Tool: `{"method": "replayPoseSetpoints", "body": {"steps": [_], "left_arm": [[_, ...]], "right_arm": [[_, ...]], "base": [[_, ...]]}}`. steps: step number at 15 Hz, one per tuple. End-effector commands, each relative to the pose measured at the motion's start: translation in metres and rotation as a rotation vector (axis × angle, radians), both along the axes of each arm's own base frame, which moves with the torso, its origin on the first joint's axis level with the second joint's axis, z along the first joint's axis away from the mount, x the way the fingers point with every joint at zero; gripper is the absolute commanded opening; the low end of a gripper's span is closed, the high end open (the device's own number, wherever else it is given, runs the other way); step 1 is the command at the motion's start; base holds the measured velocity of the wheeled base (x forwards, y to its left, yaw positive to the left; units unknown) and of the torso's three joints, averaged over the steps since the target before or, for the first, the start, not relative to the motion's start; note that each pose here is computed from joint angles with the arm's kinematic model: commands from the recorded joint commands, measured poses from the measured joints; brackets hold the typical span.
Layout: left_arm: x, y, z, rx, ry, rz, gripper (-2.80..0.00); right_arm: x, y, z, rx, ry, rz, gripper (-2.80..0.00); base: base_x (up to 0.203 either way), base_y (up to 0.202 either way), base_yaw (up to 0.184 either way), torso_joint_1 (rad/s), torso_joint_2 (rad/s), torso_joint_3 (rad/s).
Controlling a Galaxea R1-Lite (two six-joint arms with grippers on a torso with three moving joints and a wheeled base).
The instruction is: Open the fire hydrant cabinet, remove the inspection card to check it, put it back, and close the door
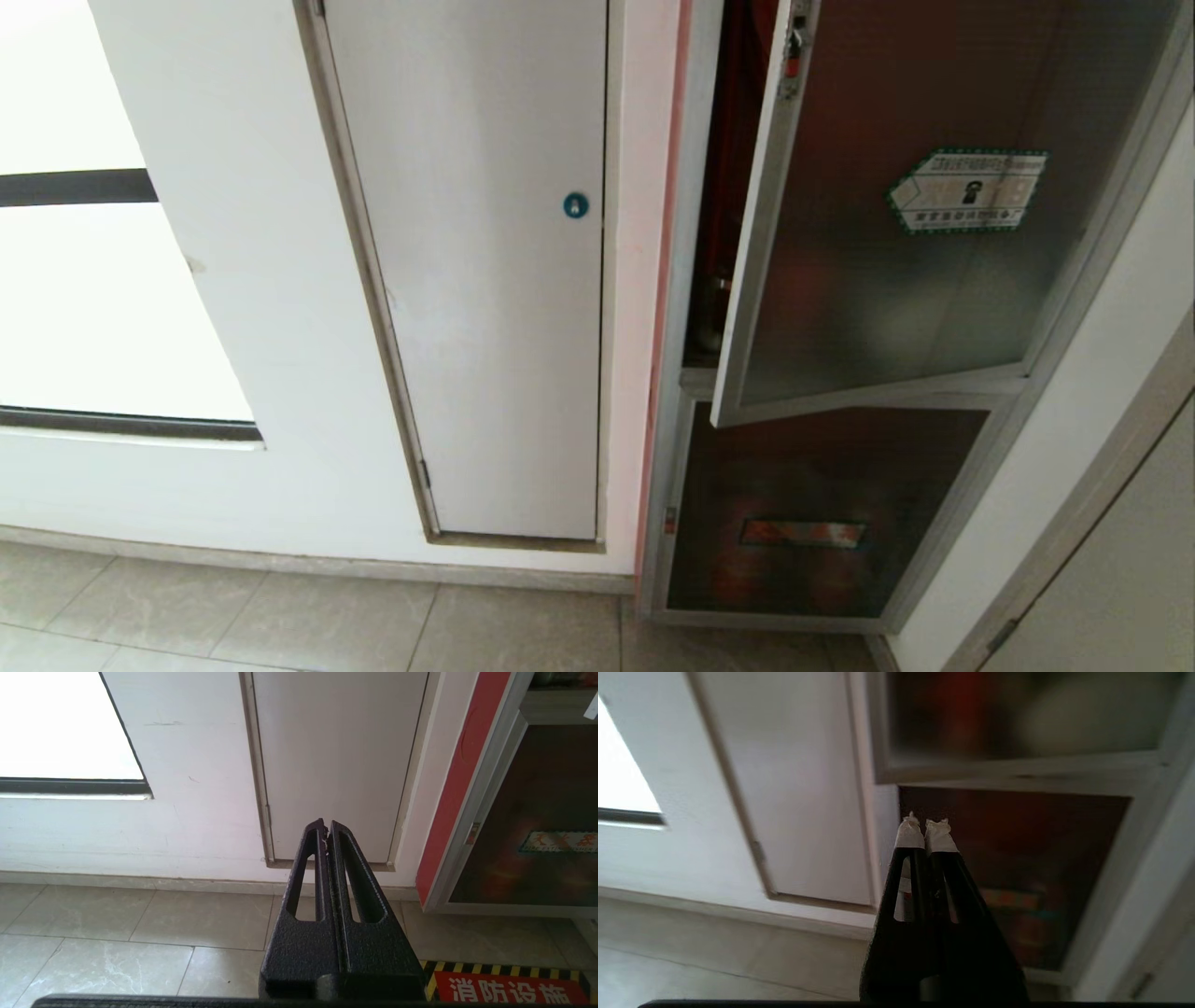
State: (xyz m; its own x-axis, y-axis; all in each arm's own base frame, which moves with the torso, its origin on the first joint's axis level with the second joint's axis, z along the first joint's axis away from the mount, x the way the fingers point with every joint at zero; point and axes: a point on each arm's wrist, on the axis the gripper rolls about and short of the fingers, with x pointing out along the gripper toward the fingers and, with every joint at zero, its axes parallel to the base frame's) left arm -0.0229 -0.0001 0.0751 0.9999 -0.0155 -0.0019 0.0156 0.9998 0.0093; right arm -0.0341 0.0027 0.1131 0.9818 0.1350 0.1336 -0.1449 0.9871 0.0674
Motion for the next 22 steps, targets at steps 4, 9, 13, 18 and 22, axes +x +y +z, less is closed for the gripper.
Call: {"method": "replayPoseSetpoints", "body": {"steps": [4,9,13,18,22], "left_arm": [[0.0,0.0,0.0,0.0,0.001,0.0,-2.8],[0.0,0.0,0.0,0.0,0.001,0.0,-2.8],[0.0,0.0,0.0,0.0,0.001,0.0,-2.8],[0.0,0.0,0.0,0.0,0.0,0.0,-2.8],[0.0,0.0,0.0,0.0,0.0,0.0,-2.8]], "right_arm": [[0.012,-0.002,-0.035,-0.075,0.096,-0.12,-2.8],[0.012,-0.003,-0.038,-0.079,0.124,-0.129,-2.8],[0.012,-0.003,-0.038,-0.059,0.125,-0.129,-2.8],[0.012,-0.003,-0.038,-0.059,0.125,-0.129,-2.8],[0.012,-0.003,-0.038,-0.059,0.124,-0.129,-2.8]], "base": [[0.0,0.0,0.0,0.0,0.0,0.0],[0.0,0.0,0.0,0.0,0.0,0.0],[0.0,0.0,0.0,0.0,0.0,0.0],[0.0,0.0,0.0,0.0,0.0,0.0],[0.0,0.0,0.0,0.0,0.0,0.0]]}}
